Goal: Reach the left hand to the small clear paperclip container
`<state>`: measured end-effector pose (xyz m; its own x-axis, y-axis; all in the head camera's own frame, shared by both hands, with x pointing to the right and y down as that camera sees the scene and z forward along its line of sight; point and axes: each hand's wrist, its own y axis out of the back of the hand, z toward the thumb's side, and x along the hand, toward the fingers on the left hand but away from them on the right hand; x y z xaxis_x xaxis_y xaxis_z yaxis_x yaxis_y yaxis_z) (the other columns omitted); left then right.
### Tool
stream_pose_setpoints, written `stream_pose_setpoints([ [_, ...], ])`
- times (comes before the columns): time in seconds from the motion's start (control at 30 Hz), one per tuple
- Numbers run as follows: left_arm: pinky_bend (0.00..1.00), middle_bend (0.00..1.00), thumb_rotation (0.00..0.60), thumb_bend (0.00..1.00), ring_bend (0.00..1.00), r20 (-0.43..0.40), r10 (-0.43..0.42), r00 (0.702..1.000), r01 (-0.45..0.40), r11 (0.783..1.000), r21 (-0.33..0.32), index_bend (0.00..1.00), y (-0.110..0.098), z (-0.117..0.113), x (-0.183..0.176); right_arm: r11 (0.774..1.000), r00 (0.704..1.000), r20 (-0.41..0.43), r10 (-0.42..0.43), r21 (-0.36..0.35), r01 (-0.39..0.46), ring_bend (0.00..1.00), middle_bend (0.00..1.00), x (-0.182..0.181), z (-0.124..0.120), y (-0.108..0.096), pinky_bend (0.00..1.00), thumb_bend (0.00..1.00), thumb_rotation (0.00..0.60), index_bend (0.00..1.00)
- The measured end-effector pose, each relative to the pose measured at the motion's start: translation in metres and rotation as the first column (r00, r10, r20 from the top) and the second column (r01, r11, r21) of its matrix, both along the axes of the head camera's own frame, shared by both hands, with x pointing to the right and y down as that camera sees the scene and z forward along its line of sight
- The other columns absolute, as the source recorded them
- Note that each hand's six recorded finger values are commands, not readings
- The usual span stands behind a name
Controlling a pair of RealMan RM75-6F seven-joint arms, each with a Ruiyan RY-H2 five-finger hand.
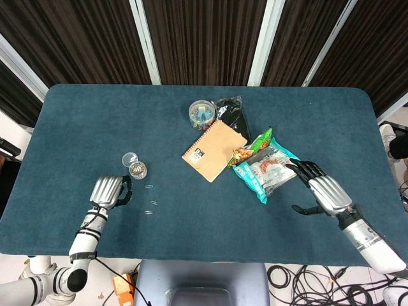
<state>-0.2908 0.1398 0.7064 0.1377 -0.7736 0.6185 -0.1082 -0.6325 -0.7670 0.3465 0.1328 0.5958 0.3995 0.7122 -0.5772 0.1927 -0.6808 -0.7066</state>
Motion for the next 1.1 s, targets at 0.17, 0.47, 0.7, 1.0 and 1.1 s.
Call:
stream_pose_setpoints([
  [0.17,1.0,1.0,0.6,0.54,1.0,-0.002,-0.015,1.0,0.015,1.0,0.026,0.73,-0.026,0.009,0.015,1.0,1.0,0.005,0.014,0.002,-0.014,0.0,0.0,0.004,0.001,-0.004,0.0,0.16,0.6,0.0],
  [0.47,1.0,1.0,0.6,0.52,1.0,0.02,-0.046,0.999,0.045,0.997,0.061,0.72,-0.062,0.035,0.031,0.999,0.999,0.004,0.048,0.0,-0.048,0.0,0.0,0.017,0.003,-0.011,0.0,0.16,0.6,0.0],
  [0.7,1.0,1.0,0.6,0.52,1.0,0.041,-0.086,0.995,0.085,0.996,0.034,0.71,-0.066,0.053,0.018,0.998,0.998,-0.002,0.055,0.003,-0.055,0.0,0.0,0.023,0.002,-0.013,0.0,0.16,0.6,0.0],
  [1.0,1.0,1.0,0.6,0.47,1.0,0.025,-0.112,0.993,0.112,0.994,-0.002,0.58,-0.061,0.057,0.009,0.999,0.999,0.004,0.053,0.002,-0.053,0.0,0.0,0.023,0.002,-0.012,0.0,0.16,0.6,0.0],
  [1.1,1.0,1.0,0.6,0.44,1.0,0.033,-0.114,0.993,0.114,0.993,-0.006,0.52,-0.06,0.058,0.006,0.999,0.999,0.006,0.049,-0.003,-0.049,0.0,0.0,0.022,0.003,-0.01,0.0,0.16,0.6,0.0],
])
